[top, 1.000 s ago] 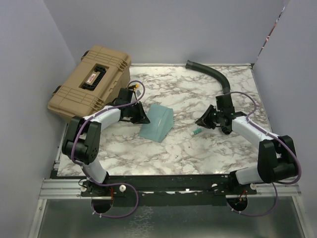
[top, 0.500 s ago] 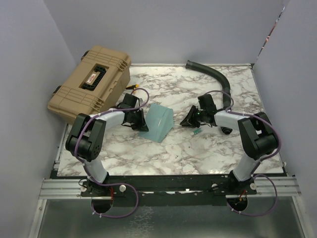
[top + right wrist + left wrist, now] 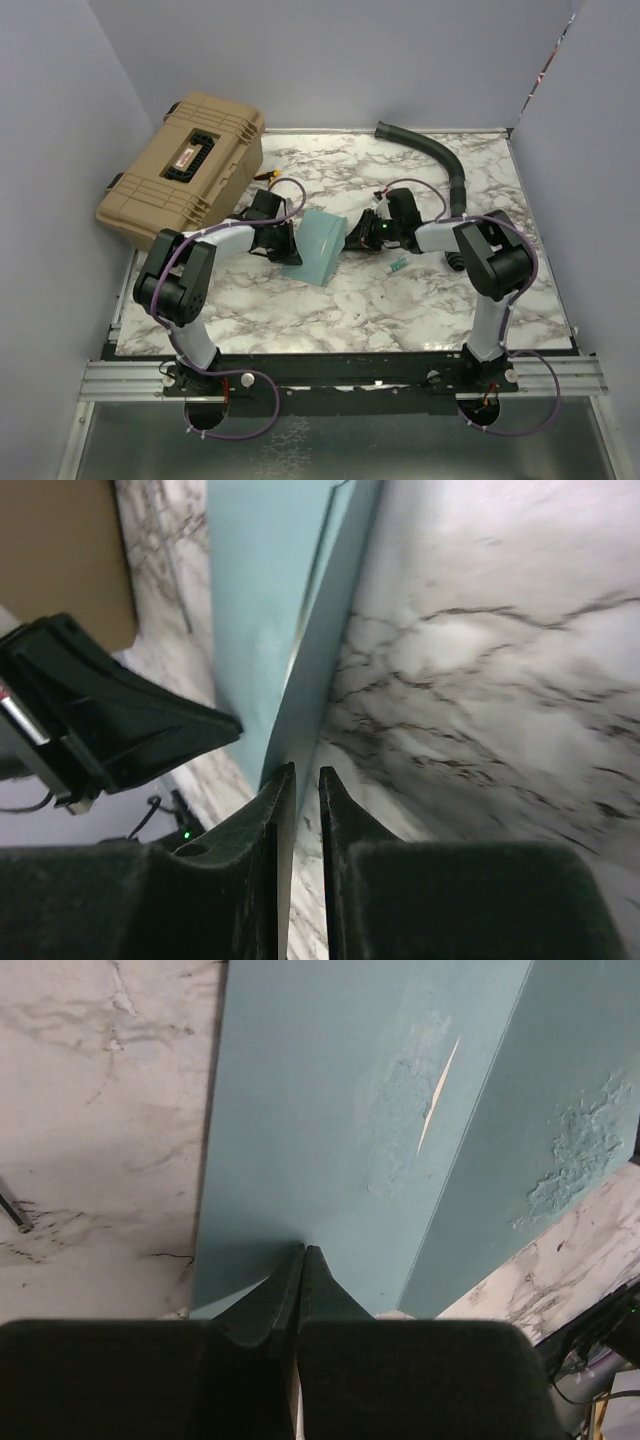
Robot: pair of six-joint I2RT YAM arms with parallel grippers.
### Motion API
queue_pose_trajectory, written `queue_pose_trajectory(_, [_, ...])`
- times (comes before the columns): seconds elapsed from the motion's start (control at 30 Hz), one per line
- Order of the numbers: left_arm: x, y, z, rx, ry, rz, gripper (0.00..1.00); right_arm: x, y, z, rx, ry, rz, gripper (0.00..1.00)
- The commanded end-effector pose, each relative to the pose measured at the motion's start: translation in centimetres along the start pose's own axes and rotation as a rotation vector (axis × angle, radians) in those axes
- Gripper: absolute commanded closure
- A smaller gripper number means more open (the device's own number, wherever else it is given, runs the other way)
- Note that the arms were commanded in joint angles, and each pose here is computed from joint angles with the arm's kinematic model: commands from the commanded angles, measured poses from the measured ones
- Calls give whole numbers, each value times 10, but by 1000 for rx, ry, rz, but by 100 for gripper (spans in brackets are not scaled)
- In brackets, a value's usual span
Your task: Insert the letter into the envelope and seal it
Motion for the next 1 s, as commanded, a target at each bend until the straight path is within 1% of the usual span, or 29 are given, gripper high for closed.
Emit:
queue_pose_trajectory(0.0, [-12, -19, 8, -29, 68, 74, 100, -7, -9, 17, 68, 198, 54, 81])
queue_pose_trajectory(0.23, [-14, -20, 6, -28, 56, 86, 100, -23, -12, 13, 86, 121, 26, 81])
queue_pose_trajectory(0.4, [-15, -19, 6, -24, 52, 89, 100, -33, -12, 9, 132, 25, 10, 81])
queue_pose_trajectory(0.7, [-13, -11, -1, -32, 20, 73, 100, -46, -16, 15, 214, -49, 8, 81])
queue_pose_trajectory(0.97, [-14, -8, -2, -30, 12, 72, 100, -55, -21, 12, 326, -226, -12, 81])
Point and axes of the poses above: each gripper's point midway between its finger pads, its own x axis back along the fingers, its own z axis along the line the jaws close on, y = z × x, the point moved 8 cm from there along x, back along the fingers, and after that the axes turned 8 degrees about -x, right-handed, at the moved point
